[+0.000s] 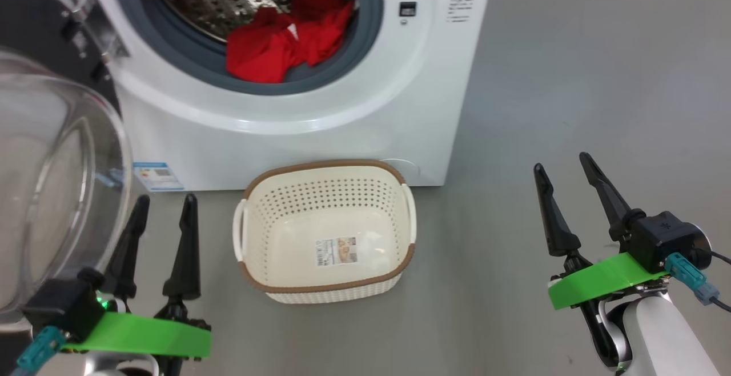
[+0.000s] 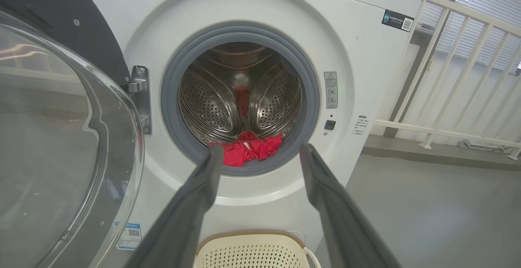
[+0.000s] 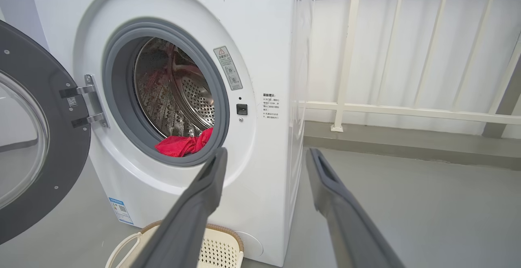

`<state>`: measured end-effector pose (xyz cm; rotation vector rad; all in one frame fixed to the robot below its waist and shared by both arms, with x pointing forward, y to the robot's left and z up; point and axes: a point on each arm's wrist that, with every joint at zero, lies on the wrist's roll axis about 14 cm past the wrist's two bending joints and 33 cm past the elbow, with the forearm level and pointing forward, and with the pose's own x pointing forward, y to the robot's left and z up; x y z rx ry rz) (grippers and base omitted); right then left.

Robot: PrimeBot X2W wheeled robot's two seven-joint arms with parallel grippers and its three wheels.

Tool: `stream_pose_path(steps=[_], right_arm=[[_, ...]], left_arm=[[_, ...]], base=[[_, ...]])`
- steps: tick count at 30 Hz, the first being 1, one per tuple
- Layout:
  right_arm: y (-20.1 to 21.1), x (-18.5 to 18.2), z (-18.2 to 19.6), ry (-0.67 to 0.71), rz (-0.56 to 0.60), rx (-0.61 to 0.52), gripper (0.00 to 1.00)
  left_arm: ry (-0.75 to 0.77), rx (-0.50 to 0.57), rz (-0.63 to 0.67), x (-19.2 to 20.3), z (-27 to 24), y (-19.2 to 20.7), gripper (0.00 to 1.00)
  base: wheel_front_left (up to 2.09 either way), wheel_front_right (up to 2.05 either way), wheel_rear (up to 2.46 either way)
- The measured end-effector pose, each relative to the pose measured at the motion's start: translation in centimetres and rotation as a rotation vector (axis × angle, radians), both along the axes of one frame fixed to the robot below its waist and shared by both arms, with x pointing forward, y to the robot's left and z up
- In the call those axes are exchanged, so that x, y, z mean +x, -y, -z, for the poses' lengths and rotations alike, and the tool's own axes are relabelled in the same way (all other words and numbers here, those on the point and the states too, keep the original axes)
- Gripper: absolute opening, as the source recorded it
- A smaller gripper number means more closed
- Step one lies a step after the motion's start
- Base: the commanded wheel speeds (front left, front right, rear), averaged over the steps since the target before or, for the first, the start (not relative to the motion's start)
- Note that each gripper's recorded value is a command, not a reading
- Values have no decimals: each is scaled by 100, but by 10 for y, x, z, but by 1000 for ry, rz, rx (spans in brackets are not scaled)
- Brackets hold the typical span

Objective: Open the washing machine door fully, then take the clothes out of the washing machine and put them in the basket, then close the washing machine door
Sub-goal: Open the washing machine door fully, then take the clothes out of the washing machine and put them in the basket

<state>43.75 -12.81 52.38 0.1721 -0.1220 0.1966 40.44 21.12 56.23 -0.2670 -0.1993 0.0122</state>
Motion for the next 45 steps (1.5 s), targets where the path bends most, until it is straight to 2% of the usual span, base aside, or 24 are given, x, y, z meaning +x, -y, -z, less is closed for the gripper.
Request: stream_pose_path(steps=[7,11,29,45], right_arm=[[21,-18,4,-13,54,-2,100],[19,-24,1,-5,45,-11,100],[43,-62,5,-16,116,-13,100],[46,-64,5,-16,125,-20,100]], left_arm=[[-43,-37,32,-4,18,16,100],[-56,-67,42,-9,22,20,100],[-89,-7,44,-39,31,17,100],[-112,1,7,-42,38,10,100]], base=[[0,0,0],[0,0,0],[0,0,0],[2,-2,0]])
